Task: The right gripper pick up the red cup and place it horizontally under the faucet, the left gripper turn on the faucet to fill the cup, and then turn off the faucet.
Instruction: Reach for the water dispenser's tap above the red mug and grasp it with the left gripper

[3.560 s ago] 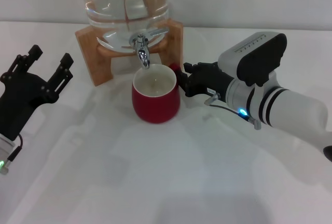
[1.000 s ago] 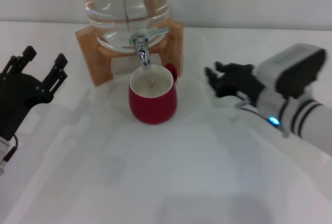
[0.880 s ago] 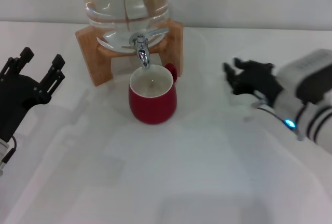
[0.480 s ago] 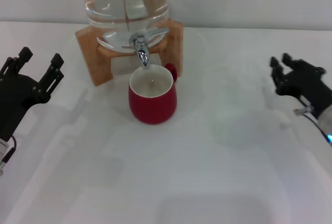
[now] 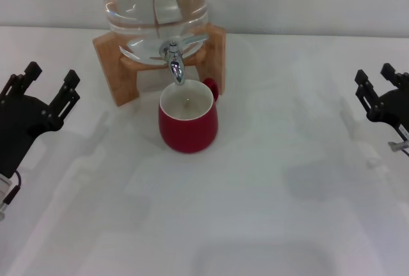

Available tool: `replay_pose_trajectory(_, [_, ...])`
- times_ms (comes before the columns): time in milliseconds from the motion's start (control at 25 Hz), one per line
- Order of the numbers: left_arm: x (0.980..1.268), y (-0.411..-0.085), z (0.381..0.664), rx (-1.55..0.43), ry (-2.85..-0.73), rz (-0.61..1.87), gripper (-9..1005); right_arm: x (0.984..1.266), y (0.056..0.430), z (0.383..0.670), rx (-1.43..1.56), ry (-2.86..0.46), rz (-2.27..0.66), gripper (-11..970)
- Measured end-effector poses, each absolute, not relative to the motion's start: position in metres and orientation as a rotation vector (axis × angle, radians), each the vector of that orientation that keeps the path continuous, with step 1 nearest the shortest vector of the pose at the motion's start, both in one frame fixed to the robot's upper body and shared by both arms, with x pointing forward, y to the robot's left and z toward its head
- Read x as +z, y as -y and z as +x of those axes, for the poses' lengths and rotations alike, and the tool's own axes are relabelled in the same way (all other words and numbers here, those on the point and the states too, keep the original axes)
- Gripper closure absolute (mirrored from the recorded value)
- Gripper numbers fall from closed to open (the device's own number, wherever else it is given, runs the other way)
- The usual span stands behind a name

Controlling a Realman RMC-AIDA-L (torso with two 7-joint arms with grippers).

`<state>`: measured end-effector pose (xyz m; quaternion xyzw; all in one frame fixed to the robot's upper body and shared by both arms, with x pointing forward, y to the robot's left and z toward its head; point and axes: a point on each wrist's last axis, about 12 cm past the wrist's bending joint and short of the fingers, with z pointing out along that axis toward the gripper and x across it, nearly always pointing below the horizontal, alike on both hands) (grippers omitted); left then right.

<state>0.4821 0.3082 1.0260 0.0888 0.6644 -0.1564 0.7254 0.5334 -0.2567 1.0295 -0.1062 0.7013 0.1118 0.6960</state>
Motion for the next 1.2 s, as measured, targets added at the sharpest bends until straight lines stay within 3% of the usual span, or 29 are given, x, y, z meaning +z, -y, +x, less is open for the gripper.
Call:
replay_pose_trajectory(640, [1.029,-0.306,0.481,-0.361,-1.433,0.204,239,1.033,0.266,0.518,0.258,-1.474,-0.211,296])
replay_pose_trajectory(840, [1.033,-0.304,0.483,-0.371,-1.41,0.21,239,1.033,0.264,0.518,0.281,-1.477,-0.207,143])
replay_pose_trajectory(1200, [1.037,-0.303,0.488,-0.445,-1.416,0.182,240,1.032,0.261,0.519,0.292,-1.486,-0.212,152])
